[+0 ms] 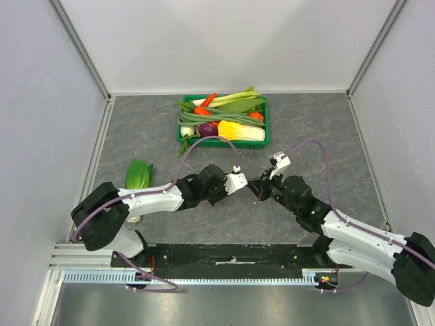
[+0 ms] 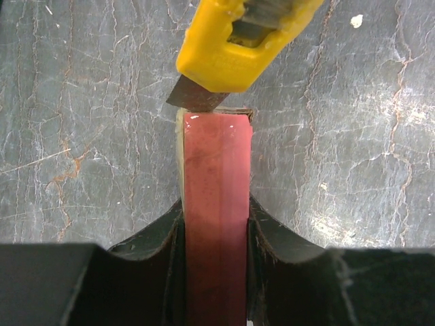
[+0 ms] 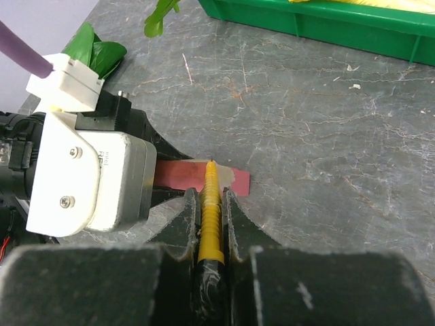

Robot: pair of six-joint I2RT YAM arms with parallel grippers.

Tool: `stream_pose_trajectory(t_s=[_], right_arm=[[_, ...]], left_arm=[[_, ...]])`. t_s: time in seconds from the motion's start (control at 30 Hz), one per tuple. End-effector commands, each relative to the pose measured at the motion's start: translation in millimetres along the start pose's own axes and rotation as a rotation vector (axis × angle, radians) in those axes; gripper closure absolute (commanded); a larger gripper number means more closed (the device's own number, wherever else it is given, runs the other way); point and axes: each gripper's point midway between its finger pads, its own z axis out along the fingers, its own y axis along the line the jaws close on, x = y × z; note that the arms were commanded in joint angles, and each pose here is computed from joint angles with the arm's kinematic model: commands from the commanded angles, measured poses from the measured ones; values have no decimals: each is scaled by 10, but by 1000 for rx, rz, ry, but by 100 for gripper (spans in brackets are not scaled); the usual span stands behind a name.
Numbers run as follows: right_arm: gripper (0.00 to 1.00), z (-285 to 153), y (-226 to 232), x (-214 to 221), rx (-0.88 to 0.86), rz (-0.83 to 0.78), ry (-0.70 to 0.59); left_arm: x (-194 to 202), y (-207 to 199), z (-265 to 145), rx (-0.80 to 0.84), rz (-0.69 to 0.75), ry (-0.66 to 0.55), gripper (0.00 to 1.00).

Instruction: Unpack the express box

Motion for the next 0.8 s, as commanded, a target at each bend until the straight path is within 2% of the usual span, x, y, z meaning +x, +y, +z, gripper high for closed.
stream_pose_trajectory(t_s=[0.0,0.5,0.7,0.77], right_arm=[[100,-130,118,403,-84,5,176],[100,-219,141,397,-93,25,188],[100,-252,45,172,-14,27,115],[100,-285,-19,10,37,41,52]], left_arm=[[-21,155,-11,-42,-95,1,98],[52,194,35,-35,-113,41,98],[27,163,23,-16,-113,30,97],[-89,112,5,24,-124,-6,92]])
